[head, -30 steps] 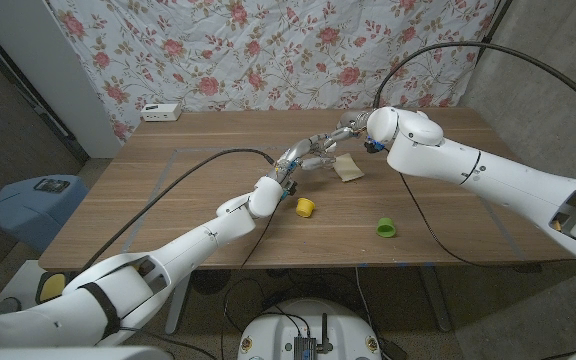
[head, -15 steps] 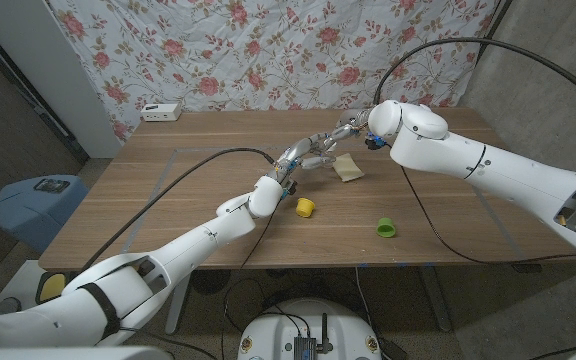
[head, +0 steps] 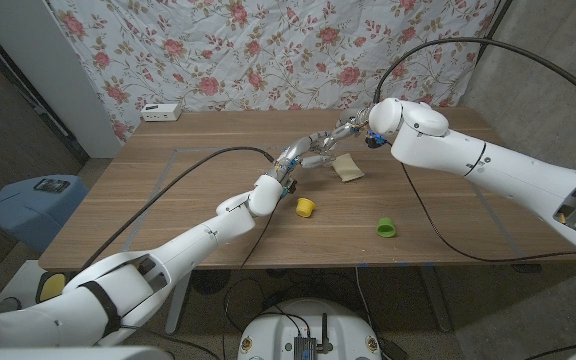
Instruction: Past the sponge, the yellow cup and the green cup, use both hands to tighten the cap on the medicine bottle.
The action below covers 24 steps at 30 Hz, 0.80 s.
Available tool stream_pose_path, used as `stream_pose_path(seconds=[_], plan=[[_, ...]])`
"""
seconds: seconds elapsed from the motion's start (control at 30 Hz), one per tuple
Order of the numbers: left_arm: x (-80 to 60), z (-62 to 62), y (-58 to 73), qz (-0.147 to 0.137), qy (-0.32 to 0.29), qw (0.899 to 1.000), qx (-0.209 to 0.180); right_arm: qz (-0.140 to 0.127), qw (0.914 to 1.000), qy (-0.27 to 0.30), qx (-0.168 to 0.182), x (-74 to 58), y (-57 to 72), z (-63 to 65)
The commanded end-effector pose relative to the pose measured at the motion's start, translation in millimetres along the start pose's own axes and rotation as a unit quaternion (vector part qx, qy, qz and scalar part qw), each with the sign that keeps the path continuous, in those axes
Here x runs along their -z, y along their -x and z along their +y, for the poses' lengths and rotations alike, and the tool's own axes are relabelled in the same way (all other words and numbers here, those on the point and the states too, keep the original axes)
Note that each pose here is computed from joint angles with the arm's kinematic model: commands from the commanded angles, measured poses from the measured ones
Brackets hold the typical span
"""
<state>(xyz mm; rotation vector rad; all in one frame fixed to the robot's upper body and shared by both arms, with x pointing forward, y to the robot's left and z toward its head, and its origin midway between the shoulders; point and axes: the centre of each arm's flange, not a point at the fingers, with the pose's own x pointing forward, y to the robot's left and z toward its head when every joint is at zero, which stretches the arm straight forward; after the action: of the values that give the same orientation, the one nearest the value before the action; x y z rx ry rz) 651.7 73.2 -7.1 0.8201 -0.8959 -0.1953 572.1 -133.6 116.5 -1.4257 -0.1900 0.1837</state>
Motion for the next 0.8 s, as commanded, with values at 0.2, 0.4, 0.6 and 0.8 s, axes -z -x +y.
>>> stream_pose_path(seconds=[0.2,0.4,0.6,0.8], plan=[[-1.5,-0.6,0.4,-0.003,-0.001,1.000,0.002,-0.003,0.9999,-0.010,0.006,4.0,-4.8,1.0],[-2.0,-1.0,1.0,-0.004,-0.001,1.000,0.003,-0.005,0.9999,-0.011,0.010,4.3,-5.0,1.4],[-2.3,-0.9,1.2,-0.002,-0.001,1.000,0.002,-0.004,0.9998,-0.013,0.014,4.7,-4.5,2.2],[-2.1,-1.6,1.1,-0.005,0.000,1.000,0.005,-0.001,0.9997,-0.016,0.016,5.5,-3.9,2.8]])
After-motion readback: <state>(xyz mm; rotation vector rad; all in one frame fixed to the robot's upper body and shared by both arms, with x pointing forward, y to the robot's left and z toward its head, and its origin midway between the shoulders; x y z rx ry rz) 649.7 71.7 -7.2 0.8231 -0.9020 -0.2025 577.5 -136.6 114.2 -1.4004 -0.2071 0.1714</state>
